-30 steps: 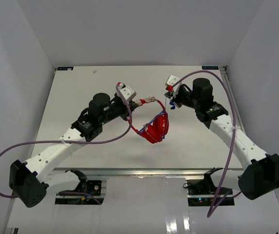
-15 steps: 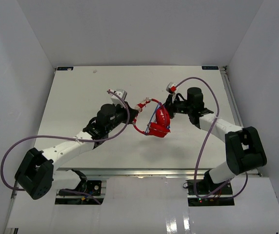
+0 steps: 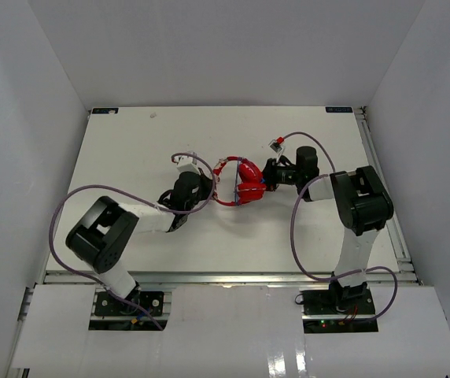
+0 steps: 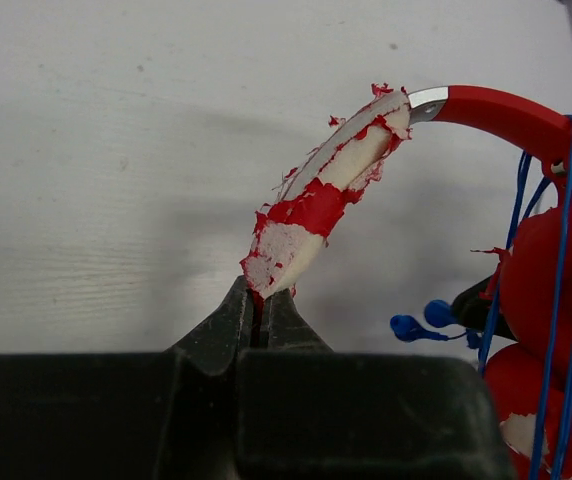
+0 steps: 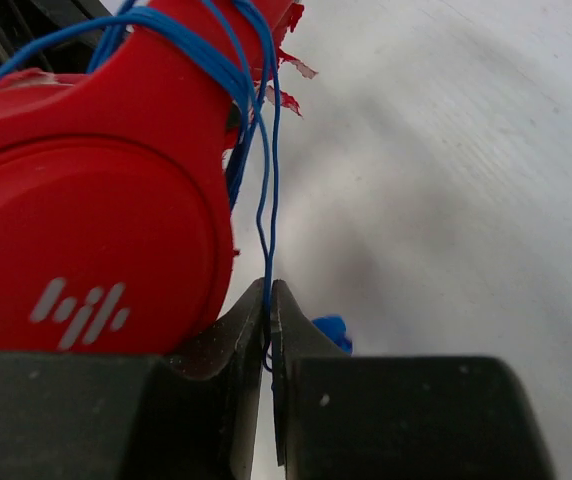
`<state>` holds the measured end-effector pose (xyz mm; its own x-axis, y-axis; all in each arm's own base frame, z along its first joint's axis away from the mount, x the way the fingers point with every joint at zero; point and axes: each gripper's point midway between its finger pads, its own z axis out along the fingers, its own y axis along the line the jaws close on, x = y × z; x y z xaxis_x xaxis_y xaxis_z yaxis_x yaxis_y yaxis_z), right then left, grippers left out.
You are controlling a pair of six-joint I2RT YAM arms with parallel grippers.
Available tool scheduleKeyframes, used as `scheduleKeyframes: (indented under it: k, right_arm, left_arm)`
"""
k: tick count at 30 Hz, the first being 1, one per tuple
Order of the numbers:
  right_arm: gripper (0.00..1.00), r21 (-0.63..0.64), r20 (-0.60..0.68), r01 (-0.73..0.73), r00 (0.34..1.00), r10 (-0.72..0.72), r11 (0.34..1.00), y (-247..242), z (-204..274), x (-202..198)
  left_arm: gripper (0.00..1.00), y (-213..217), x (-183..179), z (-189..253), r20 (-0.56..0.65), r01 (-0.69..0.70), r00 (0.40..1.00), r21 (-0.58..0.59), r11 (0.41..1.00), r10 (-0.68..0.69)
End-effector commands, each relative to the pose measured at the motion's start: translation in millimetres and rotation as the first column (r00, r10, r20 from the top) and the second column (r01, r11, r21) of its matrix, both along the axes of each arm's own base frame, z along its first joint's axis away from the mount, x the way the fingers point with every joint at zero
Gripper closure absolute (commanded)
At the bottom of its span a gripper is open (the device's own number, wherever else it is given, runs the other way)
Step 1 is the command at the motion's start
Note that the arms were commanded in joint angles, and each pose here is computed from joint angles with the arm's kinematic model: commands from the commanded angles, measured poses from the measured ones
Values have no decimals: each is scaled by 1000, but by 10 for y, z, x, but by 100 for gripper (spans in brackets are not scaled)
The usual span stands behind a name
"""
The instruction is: Wrap the headphones
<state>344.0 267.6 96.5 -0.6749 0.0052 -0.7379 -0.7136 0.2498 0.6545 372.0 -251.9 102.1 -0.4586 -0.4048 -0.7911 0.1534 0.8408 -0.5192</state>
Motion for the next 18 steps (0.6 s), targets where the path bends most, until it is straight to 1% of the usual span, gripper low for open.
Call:
scheduleKeyframes:
  k: [1, 4, 9, 12, 13, 18]
  right_arm:
    - [89, 52, -20, -10, 1000, 11, 999, 50, 43, 214]
    - [88, 42, -59, 25, 998, -23, 999, 37, -94, 351]
    - [72, 18, -100, 106, 990, -104, 994, -48, -232, 511]
    - [63, -4, -120, 162, 980, -161, 987, -159, -295, 603]
    - [62, -11, -117, 182, 976, -182, 983, -206, -299, 641]
    - [45, -58, -112, 326, 937, -330, 944, -583, -308, 856]
  left_arm:
    - [100, -19, 357, 198, 60, -100, 992, -106, 989, 107]
    - [100, -25, 442, -37, 15, -126, 992, -89, 988, 127]
    - [100, -89, 571, -171, -27, -143, 990, -102, 984, 141]
    - [100, -103, 604, -273, -60, -157, 987, -89, 984, 152]
    - [100, -108, 615, -300, -72, -164, 985, -90, 982, 158]
    - [100, -140, 681, -422, -137, -202, 972, -90, 975, 188]
